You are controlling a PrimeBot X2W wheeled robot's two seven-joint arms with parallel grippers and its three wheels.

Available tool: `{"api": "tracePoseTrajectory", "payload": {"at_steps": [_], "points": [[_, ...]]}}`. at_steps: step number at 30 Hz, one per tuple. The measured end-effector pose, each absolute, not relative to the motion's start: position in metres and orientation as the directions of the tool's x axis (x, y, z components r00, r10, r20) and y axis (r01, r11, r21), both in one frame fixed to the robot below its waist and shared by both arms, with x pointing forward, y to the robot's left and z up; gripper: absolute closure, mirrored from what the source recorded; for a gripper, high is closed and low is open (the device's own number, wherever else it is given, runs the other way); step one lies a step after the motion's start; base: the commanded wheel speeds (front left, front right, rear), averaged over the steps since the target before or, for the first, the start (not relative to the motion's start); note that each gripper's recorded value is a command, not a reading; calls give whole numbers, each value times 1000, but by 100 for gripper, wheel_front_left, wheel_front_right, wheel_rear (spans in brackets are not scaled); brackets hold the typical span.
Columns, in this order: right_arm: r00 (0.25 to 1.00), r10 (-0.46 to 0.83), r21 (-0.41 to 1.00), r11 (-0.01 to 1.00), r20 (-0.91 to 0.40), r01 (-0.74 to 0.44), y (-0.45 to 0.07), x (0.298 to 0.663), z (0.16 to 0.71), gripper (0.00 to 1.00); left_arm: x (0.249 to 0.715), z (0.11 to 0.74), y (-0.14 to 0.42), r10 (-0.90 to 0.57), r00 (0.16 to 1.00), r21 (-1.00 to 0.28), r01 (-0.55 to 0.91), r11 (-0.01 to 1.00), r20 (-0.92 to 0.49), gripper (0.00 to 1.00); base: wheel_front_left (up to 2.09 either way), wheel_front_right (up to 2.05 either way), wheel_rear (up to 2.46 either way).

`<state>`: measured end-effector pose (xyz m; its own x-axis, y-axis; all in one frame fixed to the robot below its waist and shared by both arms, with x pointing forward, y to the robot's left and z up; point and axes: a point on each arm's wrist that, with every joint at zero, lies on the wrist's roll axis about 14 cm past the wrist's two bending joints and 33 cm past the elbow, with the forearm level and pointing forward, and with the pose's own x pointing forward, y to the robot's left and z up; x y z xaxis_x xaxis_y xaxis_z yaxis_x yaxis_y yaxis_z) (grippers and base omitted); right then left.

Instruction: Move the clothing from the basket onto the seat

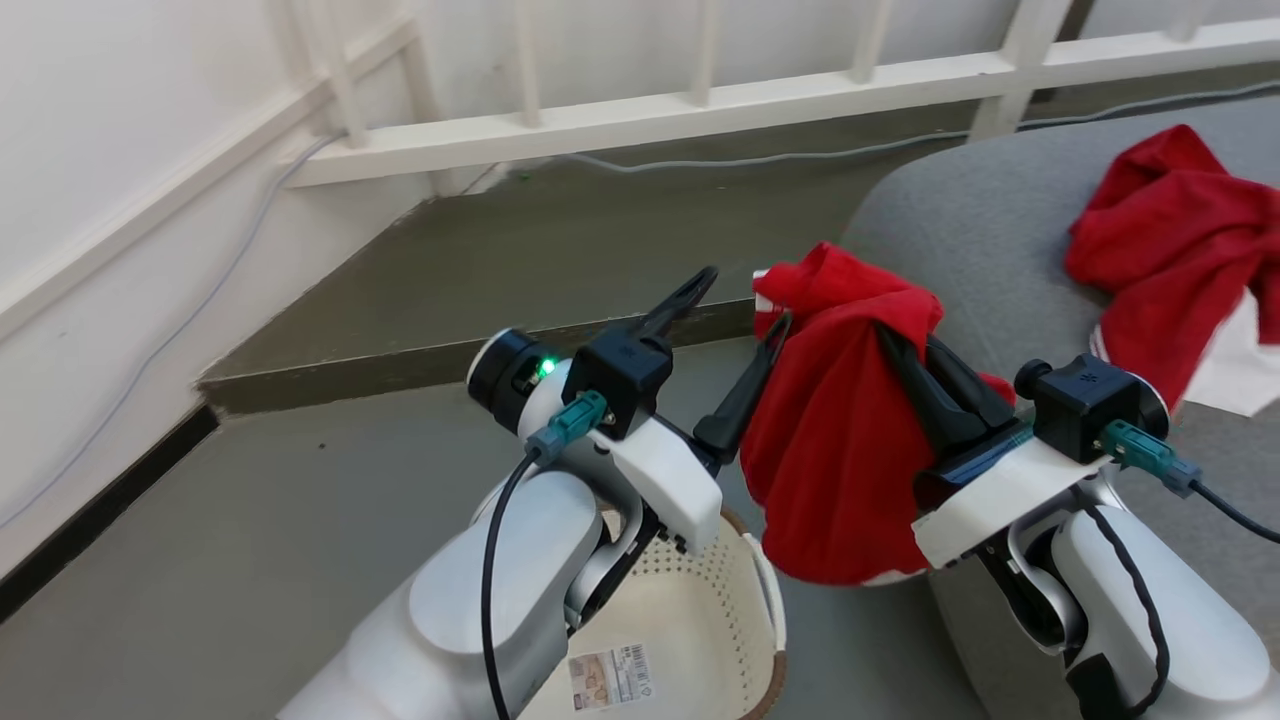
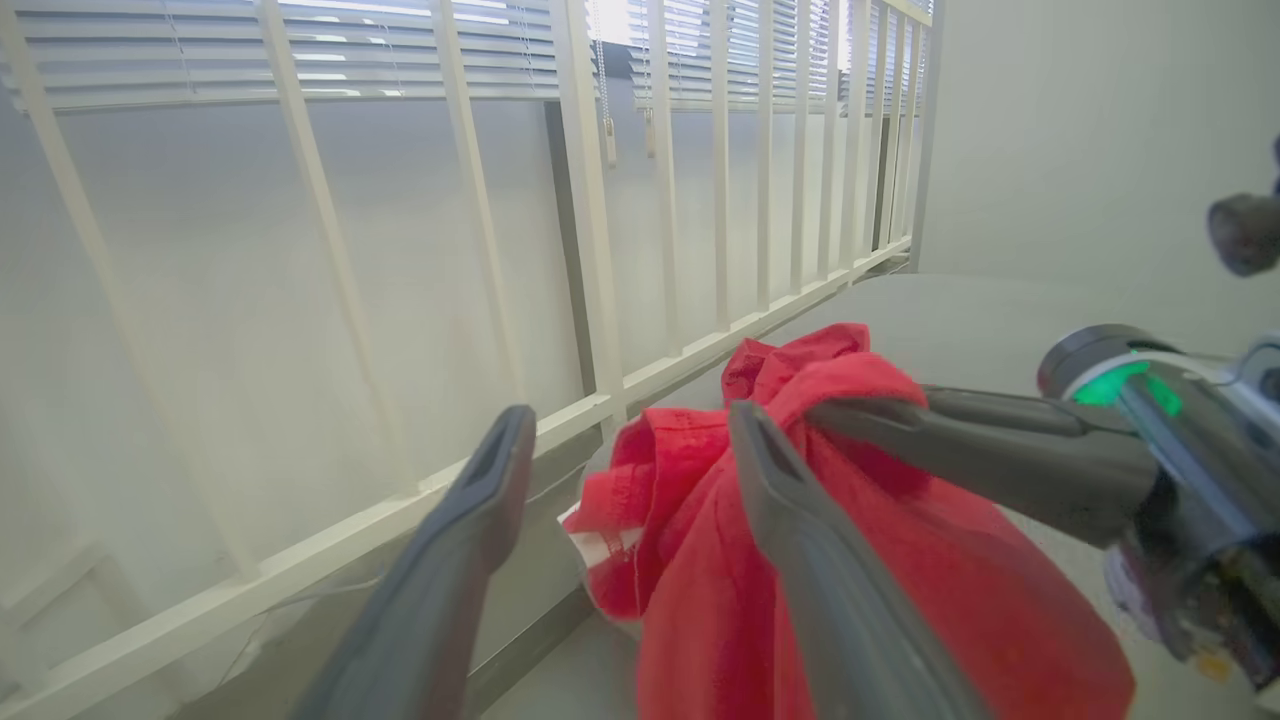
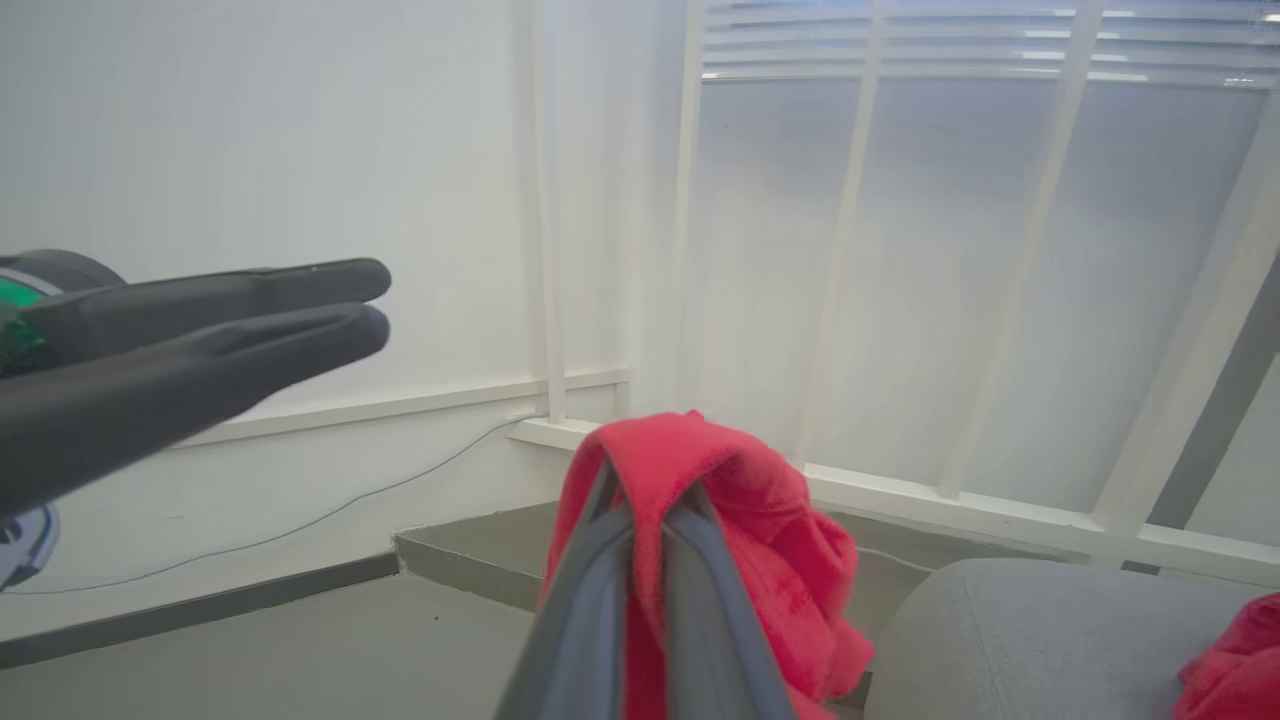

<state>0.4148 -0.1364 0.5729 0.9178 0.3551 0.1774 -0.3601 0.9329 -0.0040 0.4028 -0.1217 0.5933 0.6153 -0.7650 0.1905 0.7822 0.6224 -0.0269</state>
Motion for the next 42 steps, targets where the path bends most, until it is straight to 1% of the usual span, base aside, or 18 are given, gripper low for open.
{"api": "tracePoseTrajectory", "payload": {"at_steps": [5, 16, 21, 22, 28, 36, 42], "points": [[940, 286, -3, 957, 188, -290, -164, 402, 576, 100, 387, 583, -139, -802, 571, -48, 819, 572, 177, 0, 0, 0, 0], [970, 131, -4, 991, 203, -134, -220, 367, 580, 100, 351, 570, -182, -882, 441, -90, 898, 431, 168, 0, 0, 0, 0], [976, 55, -5, 998, 210, -55, -246, 348, 583, 100, 332, 569, -201, -912, 372, -102, 928, 359, 173, 0, 0, 0, 0], [978, 26, -3, 1000, 209, -25, -256, 341, 582, 100, 326, 572, -208, -921, 344, -104, 938, 330, 183, 0, 0, 0, 0], [975, -68, 5, 998, 212, 68, -286, 324, 583, 100, 310, 570, -224, -944, 270, -115, 961, 252, 191, 0, 0, 0, 0], [968, -132, 28, 991, 216, 129, -301, 311, 581, 100, 304, 564, -229, -955, 235, -120, 969, 216, 181, 0, 0, 0, 0], [960, -159, 33, 987, 232, 156, -309, 307, 585, 100, 302, 562, -231, -958, 226, -124, 971, 206, 177, 0, 0, 0, 0]]}}
